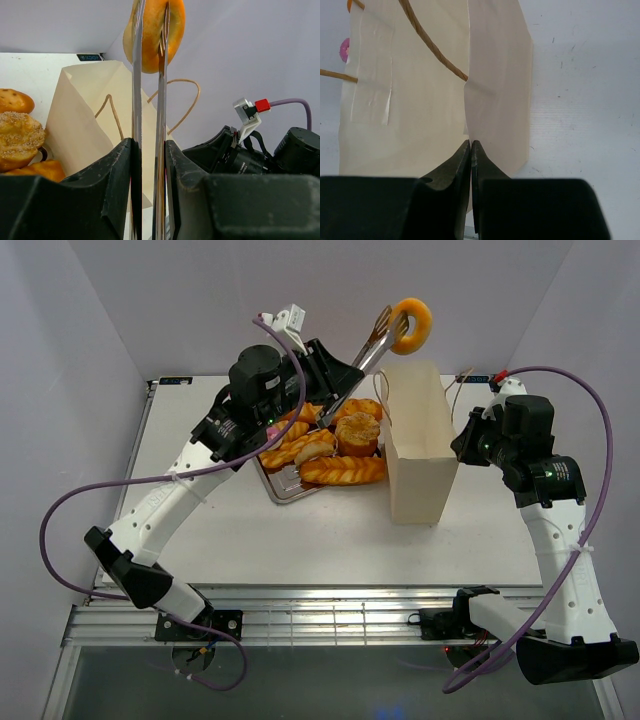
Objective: Place the fake bread into the paper bag
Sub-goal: Place the fake bread in the paper bag.
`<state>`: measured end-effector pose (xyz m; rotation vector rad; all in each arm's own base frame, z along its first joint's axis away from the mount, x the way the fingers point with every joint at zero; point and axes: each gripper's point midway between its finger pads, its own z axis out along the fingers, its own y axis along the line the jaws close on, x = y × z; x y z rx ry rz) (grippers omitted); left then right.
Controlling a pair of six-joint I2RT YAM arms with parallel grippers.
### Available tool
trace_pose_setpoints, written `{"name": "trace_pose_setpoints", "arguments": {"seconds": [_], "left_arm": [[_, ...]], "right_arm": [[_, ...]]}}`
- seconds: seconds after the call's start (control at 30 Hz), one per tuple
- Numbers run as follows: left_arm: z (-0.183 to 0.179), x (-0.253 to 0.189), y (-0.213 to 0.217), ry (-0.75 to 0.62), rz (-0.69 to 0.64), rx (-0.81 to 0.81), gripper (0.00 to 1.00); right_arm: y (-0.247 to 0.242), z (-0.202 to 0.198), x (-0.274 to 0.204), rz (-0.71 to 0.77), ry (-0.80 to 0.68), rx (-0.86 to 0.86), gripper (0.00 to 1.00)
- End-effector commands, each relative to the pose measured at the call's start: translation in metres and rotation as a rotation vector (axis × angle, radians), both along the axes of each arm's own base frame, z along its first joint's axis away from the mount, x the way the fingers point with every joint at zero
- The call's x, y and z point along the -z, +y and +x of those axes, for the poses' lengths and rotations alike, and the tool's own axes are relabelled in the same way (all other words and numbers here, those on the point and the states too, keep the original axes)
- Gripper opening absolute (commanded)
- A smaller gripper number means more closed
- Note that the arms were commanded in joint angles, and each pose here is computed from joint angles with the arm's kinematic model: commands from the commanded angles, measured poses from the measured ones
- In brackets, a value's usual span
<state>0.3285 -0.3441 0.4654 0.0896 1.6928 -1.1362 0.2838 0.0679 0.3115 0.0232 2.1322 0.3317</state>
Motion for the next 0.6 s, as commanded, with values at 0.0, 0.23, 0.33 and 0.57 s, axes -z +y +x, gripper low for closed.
{"name": "trace_pose_setpoints", "arguments": {"seconds": [0.0,0.23,0.33,0.57], "left_arm": [[-0.013,-0.029,0.004,-0.059,-0.059,0.006,0.28],[-0.008,0.002,-0.017,-0.01,0.005,0.039,0.28],[-0.003,0.012,-0.018,0.001,0.024,0.017,0.29],[0.006,0.033,-0.025,0.031,0.064,0.009,0.35]], "right_arm": [[0.002,0.002,-0.014,0.014,-0.045,-0.004,0.08],[0.001,0.001,-0.014,0.013,-0.047,-0.002,0.08],[0.0,0.0,-0.015,0.007,-0.051,0.002,0.08],[0.0,0.001,-0.014,0.008,-0.048,0.0,0.08]]}}
